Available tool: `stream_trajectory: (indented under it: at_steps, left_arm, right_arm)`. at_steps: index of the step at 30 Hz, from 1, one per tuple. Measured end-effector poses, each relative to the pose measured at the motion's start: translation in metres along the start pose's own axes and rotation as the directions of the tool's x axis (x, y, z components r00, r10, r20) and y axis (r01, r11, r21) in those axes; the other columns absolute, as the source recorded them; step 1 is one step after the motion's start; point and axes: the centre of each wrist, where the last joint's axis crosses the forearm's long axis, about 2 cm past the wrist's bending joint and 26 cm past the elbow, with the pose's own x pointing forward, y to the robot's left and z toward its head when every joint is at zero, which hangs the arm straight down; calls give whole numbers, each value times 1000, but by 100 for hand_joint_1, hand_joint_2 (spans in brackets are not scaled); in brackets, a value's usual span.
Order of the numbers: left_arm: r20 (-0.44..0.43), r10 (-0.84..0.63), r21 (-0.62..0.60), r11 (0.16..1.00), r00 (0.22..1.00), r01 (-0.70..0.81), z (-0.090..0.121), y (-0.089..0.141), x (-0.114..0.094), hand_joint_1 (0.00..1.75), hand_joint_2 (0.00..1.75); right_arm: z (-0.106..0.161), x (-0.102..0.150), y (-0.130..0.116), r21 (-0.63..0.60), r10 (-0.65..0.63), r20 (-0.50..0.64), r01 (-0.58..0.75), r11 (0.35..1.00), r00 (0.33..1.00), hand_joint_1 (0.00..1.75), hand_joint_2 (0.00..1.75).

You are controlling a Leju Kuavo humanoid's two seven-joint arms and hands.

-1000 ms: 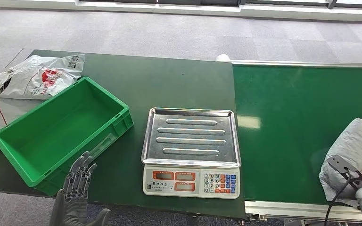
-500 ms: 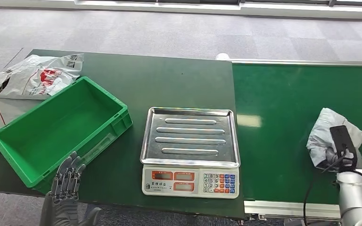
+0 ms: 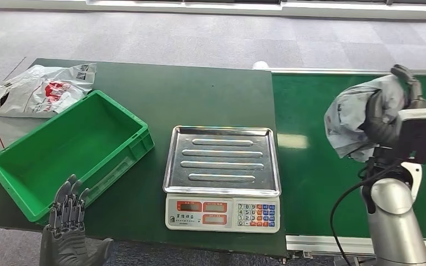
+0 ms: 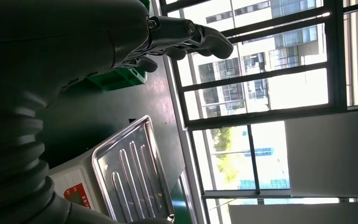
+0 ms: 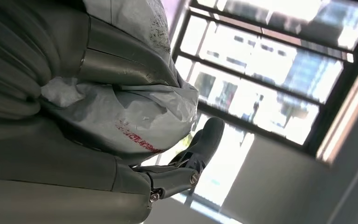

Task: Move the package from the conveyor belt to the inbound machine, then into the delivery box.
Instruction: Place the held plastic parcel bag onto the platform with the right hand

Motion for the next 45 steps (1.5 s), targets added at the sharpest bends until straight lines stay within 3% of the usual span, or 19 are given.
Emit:
stream_trajectory:
  at_steps: [5, 11, 15, 20, 24, 29, 33, 38, 42, 45]
  left_arm:
    - [15, 2, -32, 999, 1000, -1, -3, -3, -4, 0, 175]
    - [7, 10, -66, 998, 1000, -10, -5, -4, -9, 0, 175]
    - [-3, 14, -84, 996, 1000, -14, -5, -4, -13, 0, 175]
    - [-21, 26, -102, 994, 999, -28, -7, -5, -17, 0, 175]
    - [-38, 45, -127, 991, 998, -49, -11, -8, -19, 0, 175]
    - [-51, 69, -162, 984, 996, -77, -17, -11, -22, 0, 175]
    - [-55, 79, -190, 978, 995, -89, -24, -13, -25, 0, 175]
    - [-64, 69, -218, 972, 996, -82, -31, -13, -29, 0, 175]
    - [-73, 28, -237, 971, 997, -44, -36, -14, -30, 0, 175]
    - [-75, 16, -237, 971, 997, -34, -36, -14, -30, 0, 175]
  right_arm:
    - [11, 35, 65, 327, 4, -27, 5, 945, 1000, 175, 175]
    - [21, 63, 120, 517, 7, -79, 35, 855, 997, 175, 175]
    - [23, 71, 144, 585, 4, -102, 57, 809, 995, 0, 175]
    - [27, 79, 164, 602, -13, -126, 87, 794, 992, 0, 175]
    - [28, 85, 173, 569, -52, -158, 134, 811, 986, 0, 0]
    - [24, 87, 177, 528, -188, -215, 276, 803, 958, 0, 0]
    - [23, 88, 180, 534, -291, -281, 401, 744, 915, 0, 0]
    - [25, 87, 185, 574, -321, -399, 507, 643, 859, 0, 0]
    - [28, 86, 186, 519, -372, -323, 491, 699, 870, 0, 175]
    - [29, 86, 186, 502, -379, -295, 480, 719, 877, 0, 175]
